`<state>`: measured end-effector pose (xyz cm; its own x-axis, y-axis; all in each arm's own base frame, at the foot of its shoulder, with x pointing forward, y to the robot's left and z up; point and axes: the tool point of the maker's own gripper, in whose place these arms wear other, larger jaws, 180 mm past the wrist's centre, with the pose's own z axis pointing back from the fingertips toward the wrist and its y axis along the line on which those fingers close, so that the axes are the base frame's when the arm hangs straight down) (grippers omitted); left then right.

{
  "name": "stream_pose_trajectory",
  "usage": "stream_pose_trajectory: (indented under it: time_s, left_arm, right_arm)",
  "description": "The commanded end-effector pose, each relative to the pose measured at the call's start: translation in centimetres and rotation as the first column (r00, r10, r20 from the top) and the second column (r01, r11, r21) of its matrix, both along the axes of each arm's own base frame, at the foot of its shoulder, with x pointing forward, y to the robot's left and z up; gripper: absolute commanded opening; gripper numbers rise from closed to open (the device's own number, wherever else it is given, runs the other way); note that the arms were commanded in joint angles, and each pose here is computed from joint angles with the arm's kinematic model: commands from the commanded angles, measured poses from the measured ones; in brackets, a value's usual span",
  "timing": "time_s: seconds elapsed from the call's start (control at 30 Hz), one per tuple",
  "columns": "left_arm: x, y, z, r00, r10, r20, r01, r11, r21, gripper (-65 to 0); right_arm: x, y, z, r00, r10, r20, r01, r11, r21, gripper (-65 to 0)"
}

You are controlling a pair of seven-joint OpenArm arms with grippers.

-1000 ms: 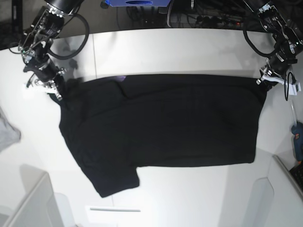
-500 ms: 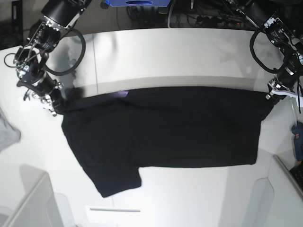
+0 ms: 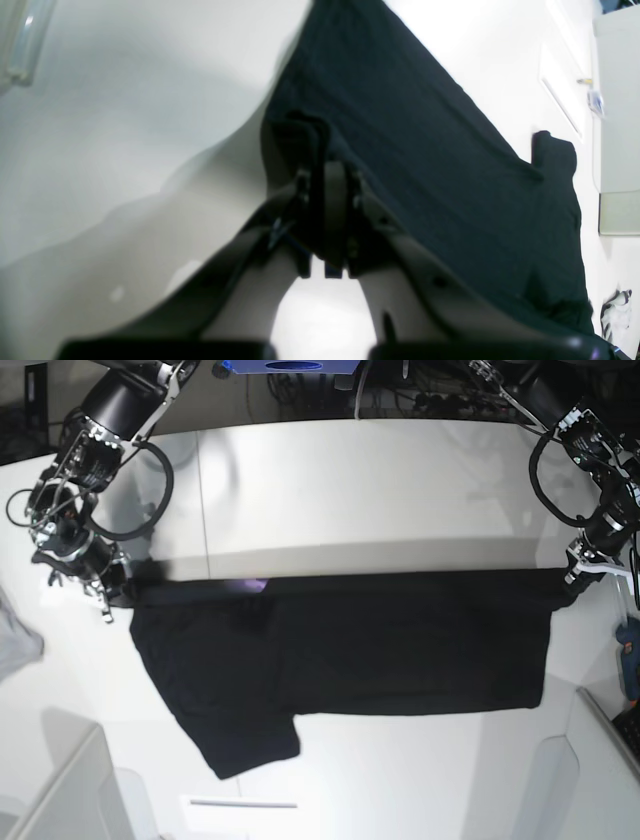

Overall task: Fold the T-shirt properly
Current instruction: 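Lift the shoulder edge and drag the shirt toward the robot with both grippers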

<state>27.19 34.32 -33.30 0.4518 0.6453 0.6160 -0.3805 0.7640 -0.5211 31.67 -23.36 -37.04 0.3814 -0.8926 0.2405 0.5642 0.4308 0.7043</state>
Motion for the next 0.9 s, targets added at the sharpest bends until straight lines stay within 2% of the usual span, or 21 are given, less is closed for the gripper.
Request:
stream_pose_trajectory:
  time_s: [0.0, 0.17, 0.23, 0.33, 0.43, 0.57, 0.7, 0.87]
  left_arm:
    - [0.6, 0.8, 1.7, 0.999, 0.006, 0.051, -0.008, 0.999, 0.034, -65.0]
    - [0.3, 0.8, 1.5, 0.999, 0.006, 0.043, -0.007, 0.999, 0.033, -65.0]
    - [-0.1, 0.8, 1.1, 1.0, 0.006, 0.031, -0.007, 0.999, 0.033, -65.0]
    - [-1.5, 0.8, 0.0, 1.0, 0.005, -0.013, -0.005, 0.999, 0.035, -65.0]
    - [-3.2, 0.8, -1.2, 0.998, 0.004, -0.062, -0.002, 0.999, 0.037, -65.0]
    - [-5.2, 0.6, -1.0, 0.995, -0.016, -0.098, 0.026, 0.995, 0.095, -65.0]
    - [-6.5, 0.2, 0.1, 0.991, -0.078, -0.111, 0.098, 0.978, 0.183, -65.0]
    - [-8.6, 0.2, -1.0, 0.982, -0.08, -0.173, 0.113, 0.976, 0.185, -65.0]
  right_arm:
    - [1.2, -0.9, 1.8, 0.998, -0.008, 0.057, 0.009, 1.0, -0.021, -65.0]
    - [0.8, -1.0, 2.1, 0.998, -0.003, 0.064, 0.006, 0.999, -0.038, -65.0]
    - [0.3, -0.5, 2.4, 0.997, 0.003, 0.079, -0.002, 1.0, -0.02, -65.0]
    - [-1.1, 0.0, 1.8, 0.997, 0.007, 0.077, -0.009, 1.0, 0.02, -65.0]
    - [-2.9, -0.5, 0.9, 0.999, 0.011, 0.04, -0.011, 1.0, 0.007, -65.0]
    - [-4.9, -0.4, 0.0, 1.0, 0.012, 0.012, -0.012, 1.0, 0.029, -65.0]
    - [-6.8, -0.2, 0.0, 1.0, 0.021, -0.004, -0.021, 1.0, 0.017, -65.0]
    - [-9.5, -0.7, -1.5, 0.998, 0.002, -0.065, -0.003, 1.0, -0.007, -65.0]
